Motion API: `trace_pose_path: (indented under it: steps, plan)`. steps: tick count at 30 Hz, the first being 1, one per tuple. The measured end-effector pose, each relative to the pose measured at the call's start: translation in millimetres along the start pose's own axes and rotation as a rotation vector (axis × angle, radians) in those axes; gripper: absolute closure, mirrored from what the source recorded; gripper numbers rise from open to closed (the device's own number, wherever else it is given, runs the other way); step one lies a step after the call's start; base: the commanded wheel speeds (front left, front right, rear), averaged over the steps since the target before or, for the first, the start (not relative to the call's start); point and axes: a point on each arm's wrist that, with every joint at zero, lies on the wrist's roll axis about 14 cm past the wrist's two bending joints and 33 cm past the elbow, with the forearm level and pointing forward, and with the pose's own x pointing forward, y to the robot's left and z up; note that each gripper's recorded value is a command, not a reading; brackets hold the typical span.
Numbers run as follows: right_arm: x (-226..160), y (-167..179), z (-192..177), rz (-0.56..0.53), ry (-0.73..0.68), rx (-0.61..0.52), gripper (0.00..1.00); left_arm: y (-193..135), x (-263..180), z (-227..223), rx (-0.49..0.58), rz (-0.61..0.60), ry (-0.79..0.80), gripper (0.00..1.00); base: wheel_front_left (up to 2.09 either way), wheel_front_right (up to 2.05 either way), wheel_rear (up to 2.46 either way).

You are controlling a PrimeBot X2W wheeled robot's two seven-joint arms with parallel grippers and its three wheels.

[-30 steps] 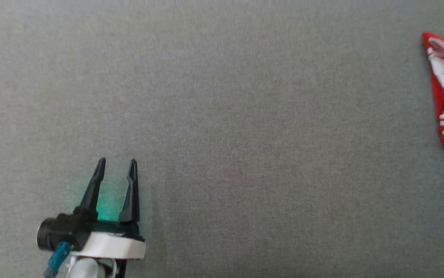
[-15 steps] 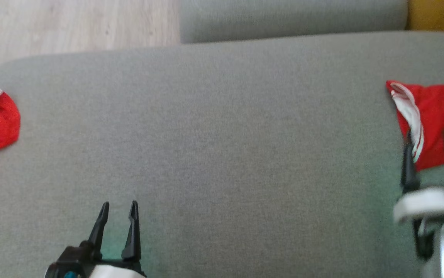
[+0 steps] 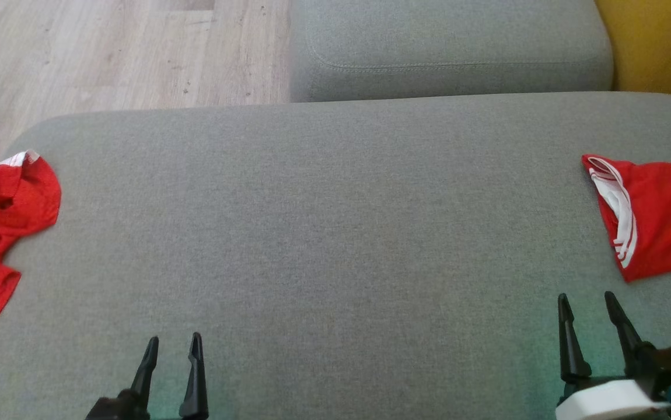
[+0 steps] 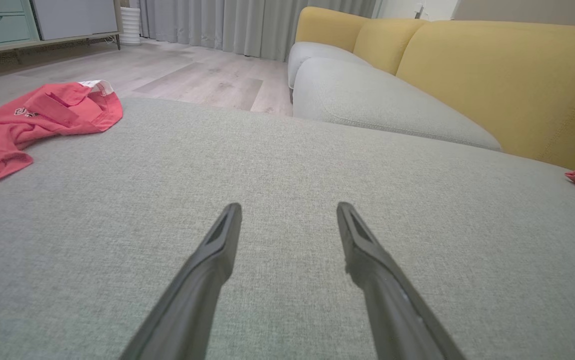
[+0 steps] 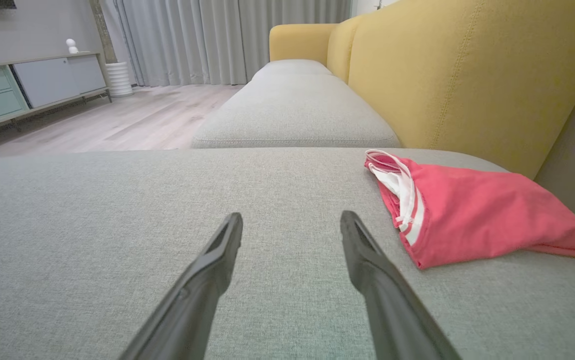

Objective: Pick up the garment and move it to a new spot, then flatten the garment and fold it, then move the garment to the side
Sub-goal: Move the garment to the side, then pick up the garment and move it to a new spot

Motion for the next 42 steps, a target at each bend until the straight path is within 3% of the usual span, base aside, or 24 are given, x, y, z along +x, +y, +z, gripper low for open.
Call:
trace_pose_path:
  steps: [17,29,34,39,42]
  plan:
    - [7.7,22.2,-1.1,0.071,0.006,0.016,0.0,14.0,-10.6,2.4,-0.006,0.048,-0.016,0.0,0.0,0.0,0.0]
    - [23.9,127.6,-5.4,0.406,0.038,0.013,0.0,71.9,-68.8,0.7,-0.05,0.288,-0.061,0.0,0.0,0.0,0.0]
    - [34.3,157.7,-2.6,0.496,0.031,0.002,0.0,94.8,-90.3,-0.8,-0.076,0.391,-0.07,0.0,0.0,0.0,0.0]
    - [53.2,160.0,-9.4,0.501,0.037,-0.026,0.0,126.3,-73.6,32.1,-0.068,0.462,-0.139,0.0,0.0,0.0,0.0]
    - [77.9,152.2,-16.5,0.474,0.034,-0.055,0.0,158.0,-24.5,83.0,-0.009,0.469,-0.199,0.0,0.0,0.0,0.0]
